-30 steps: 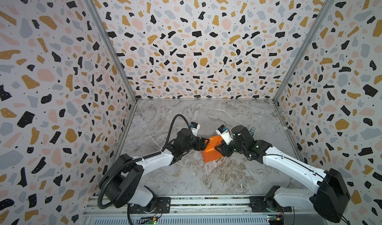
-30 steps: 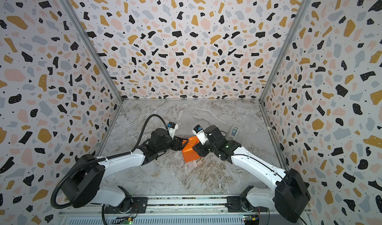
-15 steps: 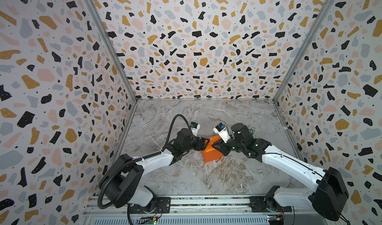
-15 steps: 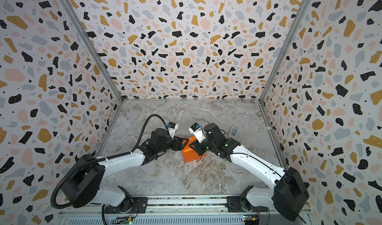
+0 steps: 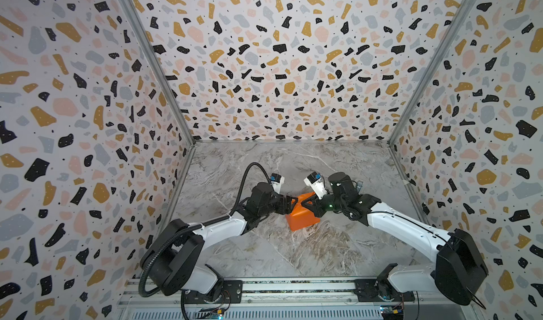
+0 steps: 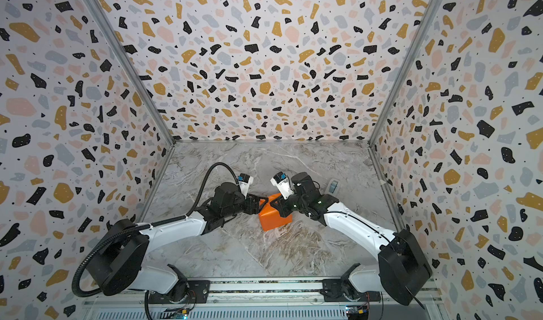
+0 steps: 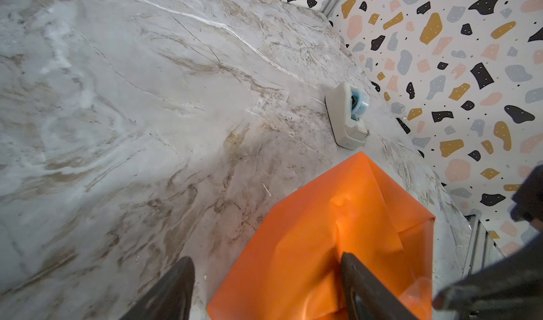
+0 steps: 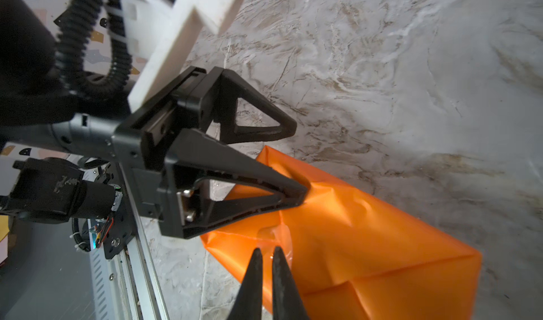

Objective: Wrap a gift box in wrapping paper
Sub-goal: Wrap the gift box with the wrapping paper.

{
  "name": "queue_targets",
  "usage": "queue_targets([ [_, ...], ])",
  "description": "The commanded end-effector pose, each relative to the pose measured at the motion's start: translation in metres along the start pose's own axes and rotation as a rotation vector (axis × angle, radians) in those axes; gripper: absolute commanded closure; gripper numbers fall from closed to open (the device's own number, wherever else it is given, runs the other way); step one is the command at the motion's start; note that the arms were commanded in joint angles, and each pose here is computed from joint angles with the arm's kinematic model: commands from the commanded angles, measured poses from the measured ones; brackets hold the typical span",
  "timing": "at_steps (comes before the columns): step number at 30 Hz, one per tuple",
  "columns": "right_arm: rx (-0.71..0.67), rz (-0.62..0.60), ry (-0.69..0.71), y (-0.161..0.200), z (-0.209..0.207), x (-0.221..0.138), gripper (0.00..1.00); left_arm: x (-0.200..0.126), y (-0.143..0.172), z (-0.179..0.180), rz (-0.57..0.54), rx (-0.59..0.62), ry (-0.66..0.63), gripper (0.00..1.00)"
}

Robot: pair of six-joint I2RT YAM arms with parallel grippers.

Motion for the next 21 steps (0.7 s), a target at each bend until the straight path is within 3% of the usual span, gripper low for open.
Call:
queue_targets([
  [1,0.002,-0.023,-0.029,-0.003,0.002,0.0,0.9,0.0,0.029,0.015,0.141,-0.003,-0.079,0.22],
  [21,0.022,-0.022,-0.032,0.008,0.002,0.0,0.9,-0.002,0.027,0.014,0.135,0.0,-0.085,0.22],
])
Point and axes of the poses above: each gripper's point midway between its finger pads, its own x axis out along the fingers, its own z axis along the line the jaws close on, y = z × x, the point moved 6 cm from there along -x, back along the fingers, and after that the axes turned 8 degrees about -x, right-handed, at the moved point
